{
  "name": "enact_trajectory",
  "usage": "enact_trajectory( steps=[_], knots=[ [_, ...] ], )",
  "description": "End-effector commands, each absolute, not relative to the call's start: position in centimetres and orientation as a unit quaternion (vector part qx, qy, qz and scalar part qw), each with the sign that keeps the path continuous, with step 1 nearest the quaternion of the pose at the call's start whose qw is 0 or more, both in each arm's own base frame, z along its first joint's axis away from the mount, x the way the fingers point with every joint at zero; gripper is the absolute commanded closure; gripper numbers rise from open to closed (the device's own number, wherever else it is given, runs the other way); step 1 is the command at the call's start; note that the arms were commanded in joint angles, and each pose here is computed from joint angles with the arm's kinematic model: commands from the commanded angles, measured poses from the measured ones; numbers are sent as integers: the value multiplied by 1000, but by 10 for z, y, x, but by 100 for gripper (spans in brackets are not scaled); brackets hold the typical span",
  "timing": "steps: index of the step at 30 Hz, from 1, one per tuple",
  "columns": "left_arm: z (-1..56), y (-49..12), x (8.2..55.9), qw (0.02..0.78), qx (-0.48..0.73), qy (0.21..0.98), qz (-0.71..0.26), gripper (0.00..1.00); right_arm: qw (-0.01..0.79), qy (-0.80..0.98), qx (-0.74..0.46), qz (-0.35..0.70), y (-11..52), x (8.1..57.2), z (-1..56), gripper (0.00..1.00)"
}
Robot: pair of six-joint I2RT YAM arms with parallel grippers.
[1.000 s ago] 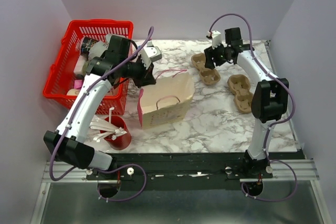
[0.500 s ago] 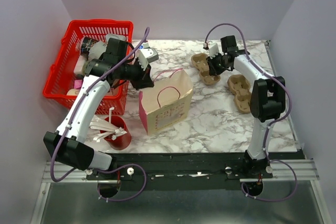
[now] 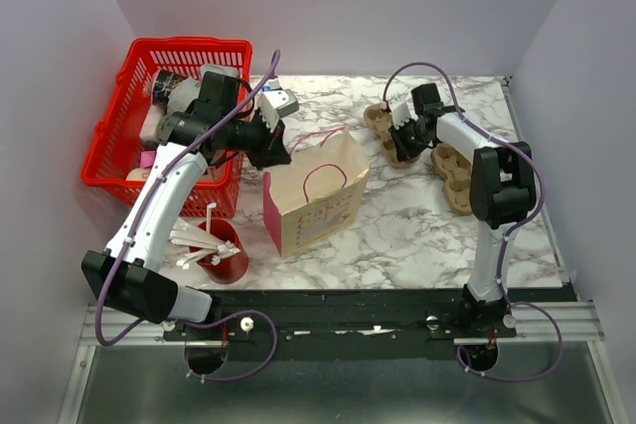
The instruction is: Pack the takeout coffee
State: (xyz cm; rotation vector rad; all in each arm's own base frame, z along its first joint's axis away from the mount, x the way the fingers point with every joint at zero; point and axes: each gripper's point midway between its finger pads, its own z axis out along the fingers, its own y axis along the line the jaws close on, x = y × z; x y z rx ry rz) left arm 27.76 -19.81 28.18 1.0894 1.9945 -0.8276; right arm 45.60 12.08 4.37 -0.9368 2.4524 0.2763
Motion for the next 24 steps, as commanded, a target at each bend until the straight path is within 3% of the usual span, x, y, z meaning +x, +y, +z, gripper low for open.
enact_trajectory(
  steps=[1,8,14,17,18,21,24],
  knots=[
    [292,-200,272,368,422,759,-332,100,209,907,-355,92,111,421,36,78],
    [291,-198,272,371,422,757,-333,100,181,915,-346,107,103,370,39,78],
    [287,-199,271,367,420,757,-340,100,222,909,-336,108,110,387,82,78],
    [285,-200,271,363,419,757,-346,100,245,905,-329,112,117,404,106,63],
    [285,-201,271,365,420,756,-346,100,255,903,-328,113,119,409,109,52],
    [285,-202,273,364,417,757,-347,100,262,906,-311,113,121,420,111,43],
    [286,-202,274,365,415,758,-345,100,263,911,-298,112,123,432,105,42]
  ],
)
